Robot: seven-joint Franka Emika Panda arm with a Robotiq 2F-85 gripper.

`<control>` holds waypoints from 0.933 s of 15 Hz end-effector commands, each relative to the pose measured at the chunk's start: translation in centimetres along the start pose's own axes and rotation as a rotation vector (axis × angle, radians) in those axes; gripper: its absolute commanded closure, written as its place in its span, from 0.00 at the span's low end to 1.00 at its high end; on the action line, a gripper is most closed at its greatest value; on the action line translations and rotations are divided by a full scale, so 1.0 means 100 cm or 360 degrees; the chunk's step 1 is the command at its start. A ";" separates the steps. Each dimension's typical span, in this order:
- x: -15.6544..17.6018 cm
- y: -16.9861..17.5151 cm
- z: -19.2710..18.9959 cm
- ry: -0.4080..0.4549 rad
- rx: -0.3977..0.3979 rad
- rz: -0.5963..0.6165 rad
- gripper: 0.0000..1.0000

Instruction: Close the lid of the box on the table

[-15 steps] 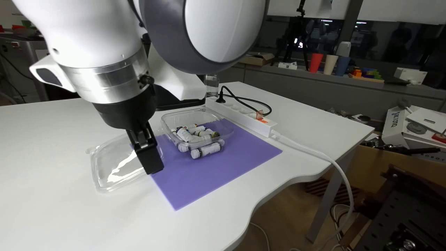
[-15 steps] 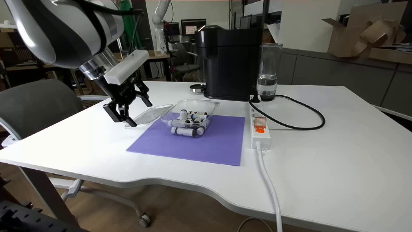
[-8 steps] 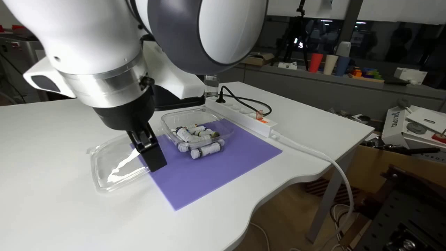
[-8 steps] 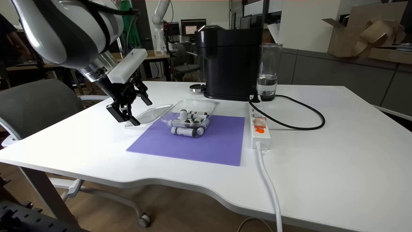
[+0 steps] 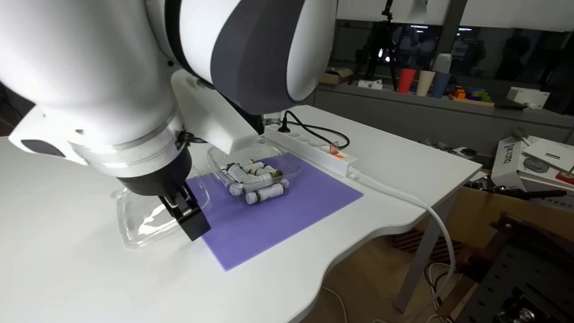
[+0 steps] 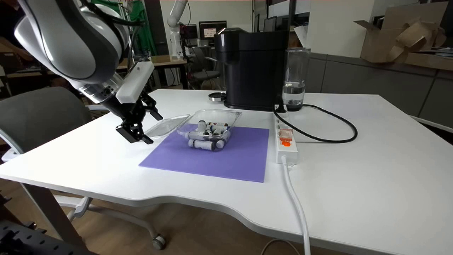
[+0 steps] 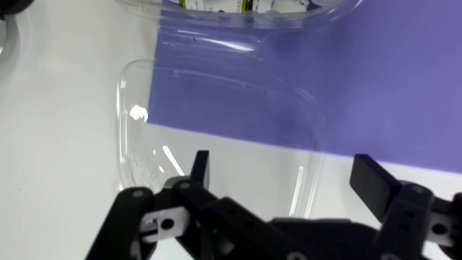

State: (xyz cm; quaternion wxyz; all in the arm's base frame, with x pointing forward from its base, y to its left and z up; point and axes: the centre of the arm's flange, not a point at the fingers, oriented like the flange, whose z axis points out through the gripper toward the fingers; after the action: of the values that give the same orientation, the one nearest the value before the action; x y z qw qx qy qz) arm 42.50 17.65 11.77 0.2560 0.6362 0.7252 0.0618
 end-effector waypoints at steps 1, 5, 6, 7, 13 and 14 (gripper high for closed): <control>0.006 -0.012 0.015 -0.0017 -0.0134 0.0062 0.00; 0.018 -0.010 0.026 -0.0060 -0.0299 0.0033 0.00; 0.021 -0.010 0.029 -0.0066 -0.0321 0.0030 0.00; 0.025 -0.012 0.031 -0.0065 -0.0340 0.0047 0.00; 0.037 -0.009 0.009 -0.0064 -0.0513 0.0169 0.00; 0.038 -0.007 0.005 -0.0065 -0.0544 0.0175 0.00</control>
State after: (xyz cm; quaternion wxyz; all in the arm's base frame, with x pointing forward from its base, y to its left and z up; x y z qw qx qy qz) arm 42.64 21.31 8.91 0.3551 0.6237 0.6799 0.1505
